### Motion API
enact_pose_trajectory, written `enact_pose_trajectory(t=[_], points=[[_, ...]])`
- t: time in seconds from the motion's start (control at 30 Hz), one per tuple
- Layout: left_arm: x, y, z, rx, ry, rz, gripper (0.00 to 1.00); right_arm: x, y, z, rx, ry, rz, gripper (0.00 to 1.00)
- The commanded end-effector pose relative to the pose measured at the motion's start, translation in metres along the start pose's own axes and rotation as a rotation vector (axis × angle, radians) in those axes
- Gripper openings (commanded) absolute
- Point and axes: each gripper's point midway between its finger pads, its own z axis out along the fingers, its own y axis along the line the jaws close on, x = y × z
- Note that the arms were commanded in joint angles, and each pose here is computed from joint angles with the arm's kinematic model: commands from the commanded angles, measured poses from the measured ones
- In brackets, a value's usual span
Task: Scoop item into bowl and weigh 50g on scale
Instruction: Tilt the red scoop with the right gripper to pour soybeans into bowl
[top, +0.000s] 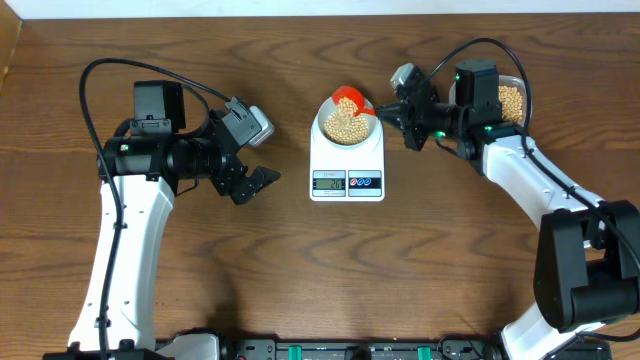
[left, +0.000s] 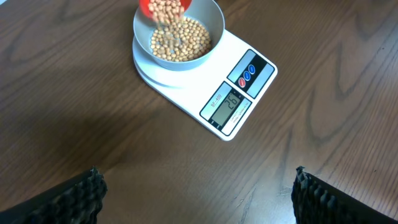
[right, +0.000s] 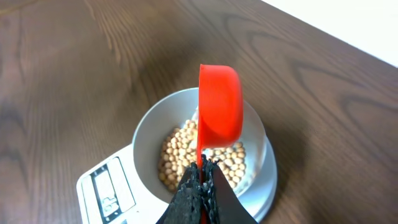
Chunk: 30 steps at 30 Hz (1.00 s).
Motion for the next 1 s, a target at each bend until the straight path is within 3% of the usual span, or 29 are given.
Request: enact_pose_trajectory(t=[0.0,0.2,0.47,0.97], points=[[-0.008,0.000,-0.006,-0.008,-0.021,0.032,0.98,-0.013,0.001,-0.006,0.015,-0.020,-0.061,0.01],[-0.008,0.000,-0.006,-0.008,-0.021,0.032,0.98,-0.018,0.002,-0.008,0.018,-0.027,-0.064,0.01],[-0.008,0.000,-0.006,-0.008,-0.021,0.032,0.98,-0.024,0.001,-0.016,0.020,-0.046,0.059,0.01],[-0.008,0.000,-0.006,-0.008,-0.021,0.032,0.98,-0.025,0.001,-0.016,0.018,-0.048,0.064,0.01]])
